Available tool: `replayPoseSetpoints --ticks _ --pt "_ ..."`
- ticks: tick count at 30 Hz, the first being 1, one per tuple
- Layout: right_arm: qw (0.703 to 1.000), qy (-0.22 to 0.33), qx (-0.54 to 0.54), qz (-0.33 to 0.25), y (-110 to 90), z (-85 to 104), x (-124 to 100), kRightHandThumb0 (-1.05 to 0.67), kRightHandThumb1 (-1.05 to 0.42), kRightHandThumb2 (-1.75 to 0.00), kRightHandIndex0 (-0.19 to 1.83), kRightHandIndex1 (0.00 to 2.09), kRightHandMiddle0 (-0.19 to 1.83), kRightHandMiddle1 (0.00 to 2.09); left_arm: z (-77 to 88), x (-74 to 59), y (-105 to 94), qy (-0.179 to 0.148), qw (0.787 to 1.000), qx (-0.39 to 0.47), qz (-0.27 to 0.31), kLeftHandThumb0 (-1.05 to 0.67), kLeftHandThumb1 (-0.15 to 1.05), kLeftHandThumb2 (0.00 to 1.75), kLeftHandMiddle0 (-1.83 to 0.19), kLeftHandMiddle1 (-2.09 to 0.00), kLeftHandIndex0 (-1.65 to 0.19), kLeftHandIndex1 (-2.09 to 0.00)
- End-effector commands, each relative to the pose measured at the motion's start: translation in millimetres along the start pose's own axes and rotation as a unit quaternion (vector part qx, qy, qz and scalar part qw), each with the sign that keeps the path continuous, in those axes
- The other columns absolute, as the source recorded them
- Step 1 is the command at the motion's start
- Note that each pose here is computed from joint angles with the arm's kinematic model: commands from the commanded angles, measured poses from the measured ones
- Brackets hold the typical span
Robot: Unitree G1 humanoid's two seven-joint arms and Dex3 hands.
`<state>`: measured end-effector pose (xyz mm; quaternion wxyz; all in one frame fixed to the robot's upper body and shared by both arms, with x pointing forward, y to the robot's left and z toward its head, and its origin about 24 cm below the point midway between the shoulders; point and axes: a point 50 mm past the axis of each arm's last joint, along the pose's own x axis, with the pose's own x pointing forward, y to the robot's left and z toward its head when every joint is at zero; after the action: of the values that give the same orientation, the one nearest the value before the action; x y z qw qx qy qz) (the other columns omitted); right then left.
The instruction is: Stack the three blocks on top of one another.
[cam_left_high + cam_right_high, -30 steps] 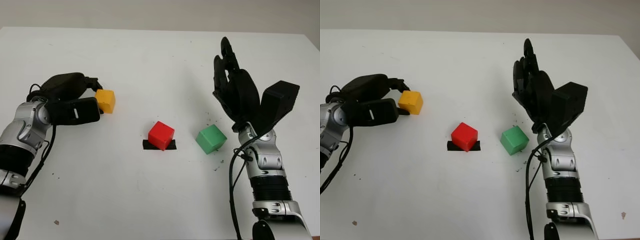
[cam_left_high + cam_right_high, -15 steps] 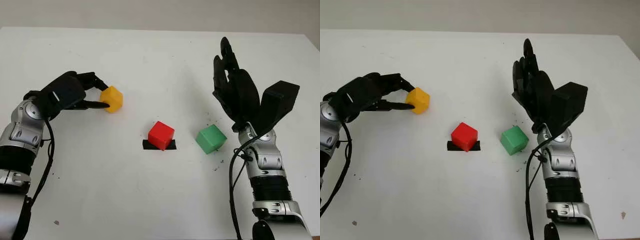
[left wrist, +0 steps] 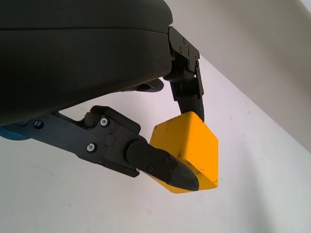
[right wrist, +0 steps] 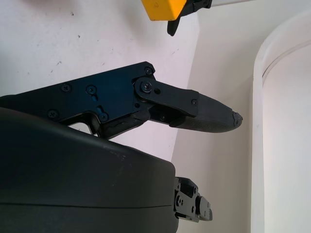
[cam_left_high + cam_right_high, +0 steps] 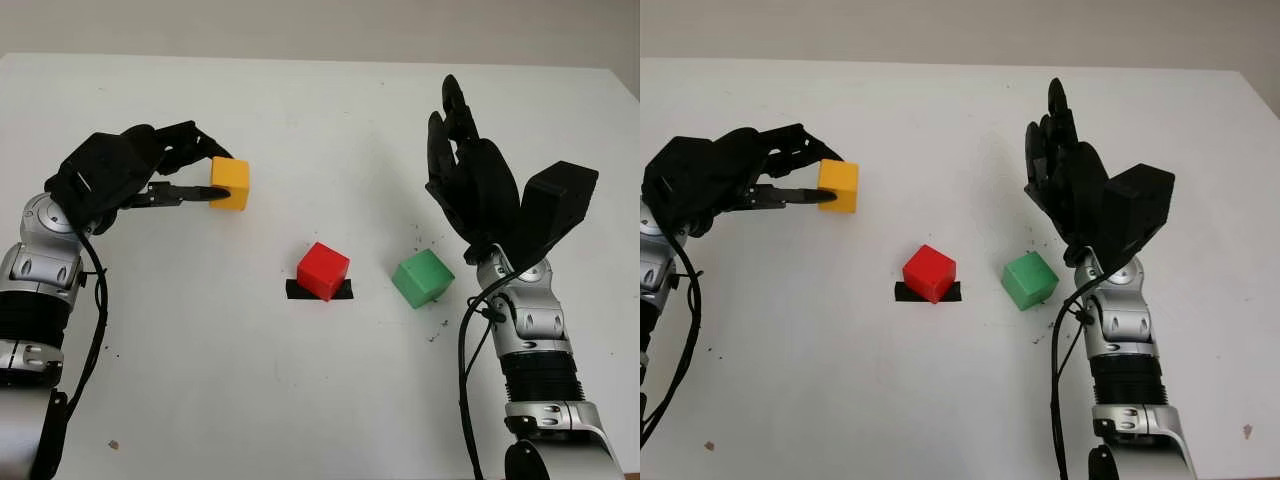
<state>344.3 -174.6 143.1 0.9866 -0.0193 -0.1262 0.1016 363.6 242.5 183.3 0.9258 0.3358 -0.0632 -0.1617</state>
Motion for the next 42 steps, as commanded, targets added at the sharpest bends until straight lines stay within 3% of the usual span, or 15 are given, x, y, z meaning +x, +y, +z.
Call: replayPoseSetpoints --ticks 1,7,15,25,34,42 --pt "1.0 -0.009 -0.003 -0.003 -1 4.8 0 -0.65 -1.05 -0.67 -0.19 0.0 -0.19 0.0 8.8 -2.1 1.7 -0.022 1.0 -0.002 0.001 -0.42 1.04 0.06 -0.28 -0.05 -0.33 -1.43" --pt "1.0 -0.008 -0.003 -0.004 0 4.2 0 -0.66 -1.05 -0.68 -0.19 0.0 -0.19 0.0 33.8 -3.7 -6.0 -0.074 0.997 -0.009 -0.03 -0.42 1.05 0.07 -0.26 -0.04 -0.31 -1.48" --pt "1.0 -0.01 0.003 -0.005 0 3.6 -1 -0.66 -1.05 -0.67 -0.19 0.0 -0.19 0.0 49.8 -3.7 -27.6 -0.132 0.984 -0.069 -0.1 -0.43 1.04 0.07 -0.31 -0.07 -0.34 -1.49" --pt "1.0 -0.012 -0.002 -0.004 -2 5.3 -1 -0.64 -1.05 -0.69 -0.19 0.0 -0.19 0.0 55.4 1.3 -45.3 -0.138 0.962 -0.117 -0.205 -0.41 1.05 0.07 -0.26 -0.04 -0.33 -1.54" --pt "1.0 -0.012 -0.005 0.0 -3 6.0 0 -0.65 -1.05 -0.68 -0.19 0.0 -0.19 0.0 52.2 18.5 -51.5 -0.125 0.957 -0.136 -0.223 -0.44 1.03 0.06 -0.2 -0.02 -0.36 -1.53" --pt "1.0 -0.014 -0.009 0.002 -4 8.1 1 -0.65 -1.05 -0.67 -0.19 0.0 -0.19 0.0 45.1 33.5 -58.6 -0.11 0.961 -0.088 -0.237 -0.47 1.03 0.05 -0.18 -0.02 -0.34 -1.57"
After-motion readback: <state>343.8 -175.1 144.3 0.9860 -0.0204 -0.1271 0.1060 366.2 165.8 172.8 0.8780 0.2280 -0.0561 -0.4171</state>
